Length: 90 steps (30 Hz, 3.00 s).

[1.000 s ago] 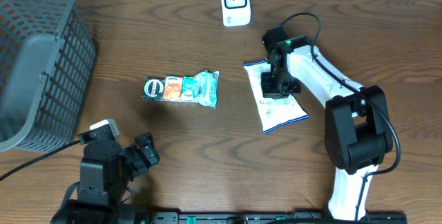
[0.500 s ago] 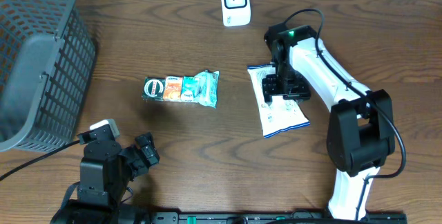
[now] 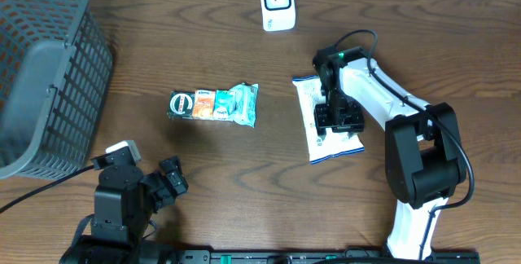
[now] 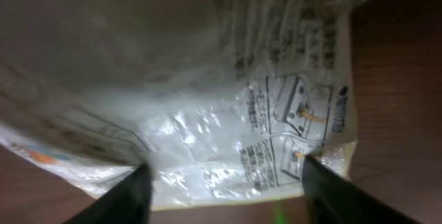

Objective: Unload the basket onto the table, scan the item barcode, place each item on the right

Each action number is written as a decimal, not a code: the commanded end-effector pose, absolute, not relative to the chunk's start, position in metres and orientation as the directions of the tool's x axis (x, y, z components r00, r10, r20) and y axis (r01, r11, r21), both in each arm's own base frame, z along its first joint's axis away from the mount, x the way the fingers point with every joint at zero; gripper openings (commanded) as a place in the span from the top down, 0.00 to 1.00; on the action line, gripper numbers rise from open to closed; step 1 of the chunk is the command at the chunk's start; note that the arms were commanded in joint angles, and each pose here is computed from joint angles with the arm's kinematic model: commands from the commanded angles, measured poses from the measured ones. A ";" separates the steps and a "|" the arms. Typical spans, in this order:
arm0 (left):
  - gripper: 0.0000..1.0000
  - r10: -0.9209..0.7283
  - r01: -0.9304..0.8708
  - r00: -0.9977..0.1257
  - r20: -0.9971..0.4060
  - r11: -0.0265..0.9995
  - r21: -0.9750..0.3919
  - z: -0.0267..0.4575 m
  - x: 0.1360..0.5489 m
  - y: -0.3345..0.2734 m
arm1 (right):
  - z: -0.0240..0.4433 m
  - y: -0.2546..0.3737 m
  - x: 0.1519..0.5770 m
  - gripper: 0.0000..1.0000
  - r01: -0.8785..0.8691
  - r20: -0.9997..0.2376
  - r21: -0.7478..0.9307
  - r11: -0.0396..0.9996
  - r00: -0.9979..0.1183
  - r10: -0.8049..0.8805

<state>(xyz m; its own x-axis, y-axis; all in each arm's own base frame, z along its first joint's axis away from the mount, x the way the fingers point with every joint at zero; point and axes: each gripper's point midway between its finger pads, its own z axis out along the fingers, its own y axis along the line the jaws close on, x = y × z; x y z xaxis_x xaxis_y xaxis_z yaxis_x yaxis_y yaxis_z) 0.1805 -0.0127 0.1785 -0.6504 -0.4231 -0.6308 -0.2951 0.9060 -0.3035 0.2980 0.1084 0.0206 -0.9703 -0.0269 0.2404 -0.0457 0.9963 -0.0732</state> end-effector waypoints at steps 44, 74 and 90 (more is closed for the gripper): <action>0.02 -0.423 -0.295 -0.645 -0.636 0.906 -0.304 0.180 0.181 -0.012 | 0.023 0.137 0.402 0.01 -0.012 -0.230 0.016 1.000 -0.973 -0.008; 0.02 -0.424 -0.295 -0.645 -0.636 0.906 -0.304 0.180 0.181 -0.012 | 0.012 0.126 0.341 0.22 -0.040 0.005 -0.011 0.999 -0.999 -0.040; 0.02 -0.423 -0.295 -0.645 -0.636 0.906 -0.304 0.180 0.181 -0.012 | 0.067 0.121 0.329 0.01 -0.052 0.108 -0.061 0.997 -0.993 -0.045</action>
